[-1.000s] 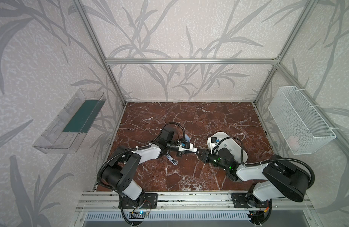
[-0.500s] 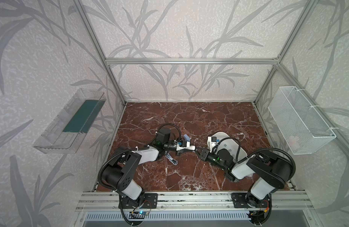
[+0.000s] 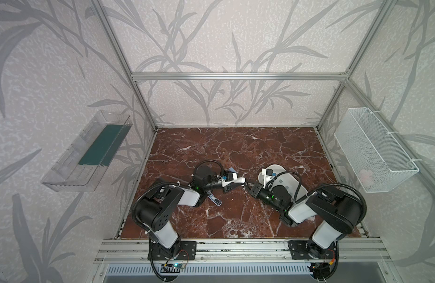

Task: Load the staples into the stapler

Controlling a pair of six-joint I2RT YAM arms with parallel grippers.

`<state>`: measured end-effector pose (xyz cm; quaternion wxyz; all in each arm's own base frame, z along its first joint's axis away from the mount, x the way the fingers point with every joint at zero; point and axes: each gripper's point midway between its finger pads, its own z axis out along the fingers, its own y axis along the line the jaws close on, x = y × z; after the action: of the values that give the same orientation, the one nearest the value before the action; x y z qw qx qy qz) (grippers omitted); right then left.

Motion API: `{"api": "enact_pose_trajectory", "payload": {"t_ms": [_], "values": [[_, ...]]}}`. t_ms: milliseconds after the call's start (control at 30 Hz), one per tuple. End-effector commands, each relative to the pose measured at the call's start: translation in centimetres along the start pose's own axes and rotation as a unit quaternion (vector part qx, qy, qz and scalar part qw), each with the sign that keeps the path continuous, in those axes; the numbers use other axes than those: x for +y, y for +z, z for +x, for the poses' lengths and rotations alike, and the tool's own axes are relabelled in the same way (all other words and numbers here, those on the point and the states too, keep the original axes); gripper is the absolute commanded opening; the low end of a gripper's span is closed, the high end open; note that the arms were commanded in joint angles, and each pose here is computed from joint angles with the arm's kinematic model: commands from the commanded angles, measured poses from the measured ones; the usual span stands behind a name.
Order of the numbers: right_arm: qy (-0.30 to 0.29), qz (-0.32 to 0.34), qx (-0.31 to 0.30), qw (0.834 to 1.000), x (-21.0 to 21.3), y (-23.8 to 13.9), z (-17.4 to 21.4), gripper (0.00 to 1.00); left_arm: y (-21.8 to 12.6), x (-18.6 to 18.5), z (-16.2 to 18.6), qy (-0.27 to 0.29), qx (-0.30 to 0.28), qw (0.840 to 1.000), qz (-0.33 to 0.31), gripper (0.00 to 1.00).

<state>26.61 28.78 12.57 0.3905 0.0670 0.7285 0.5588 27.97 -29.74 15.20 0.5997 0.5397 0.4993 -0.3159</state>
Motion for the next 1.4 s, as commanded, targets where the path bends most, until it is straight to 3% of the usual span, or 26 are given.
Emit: {"api": "enact_pose_trajectory", "payload": {"t_ms": [0, 267, 633, 833, 1033, 1367], "values": [[-0.012, 0.008, 0.066, 0.998, -0.7, -0.3, 3.1, 0.1, -1.0, 5.8, -2.4, 0.031, -0.01, 0.99, -0.135, 0.47], [-0.013, 0.016, 0.065, 0.998, -1.0, -0.3, 3.2, 0.09, -2.5, 8.7, -1.5, 0.009, 0.026, 0.973, -0.23, 0.47], [-0.016, 0.02, 0.068, 0.997, -1.1, -0.5, 3.8, 0.08, -5.2, 11.3, 2.2, -0.038, 0.123, 0.933, -0.335, 0.45], [-0.012, 0.048, 0.078, 0.996, -2.0, 0.3, 4.4, 0.07, -5.5, 10.6, 3.0, -0.028, 0.15, 0.933, -0.325, 0.46], [-0.019, 0.128, 0.083, 0.988, -4.7, 0.9, 5.0, 0.07, -6.1, 10.6, 2.6, -0.029, 0.172, 0.941, -0.29, 0.5], [-0.039, 0.163, 0.104, 0.98, -5.7, 3.7, 5.7, 0.11, -6.0, 10.1, 2.5, -0.024, 0.186, 0.948, -0.256, 0.52]]}}
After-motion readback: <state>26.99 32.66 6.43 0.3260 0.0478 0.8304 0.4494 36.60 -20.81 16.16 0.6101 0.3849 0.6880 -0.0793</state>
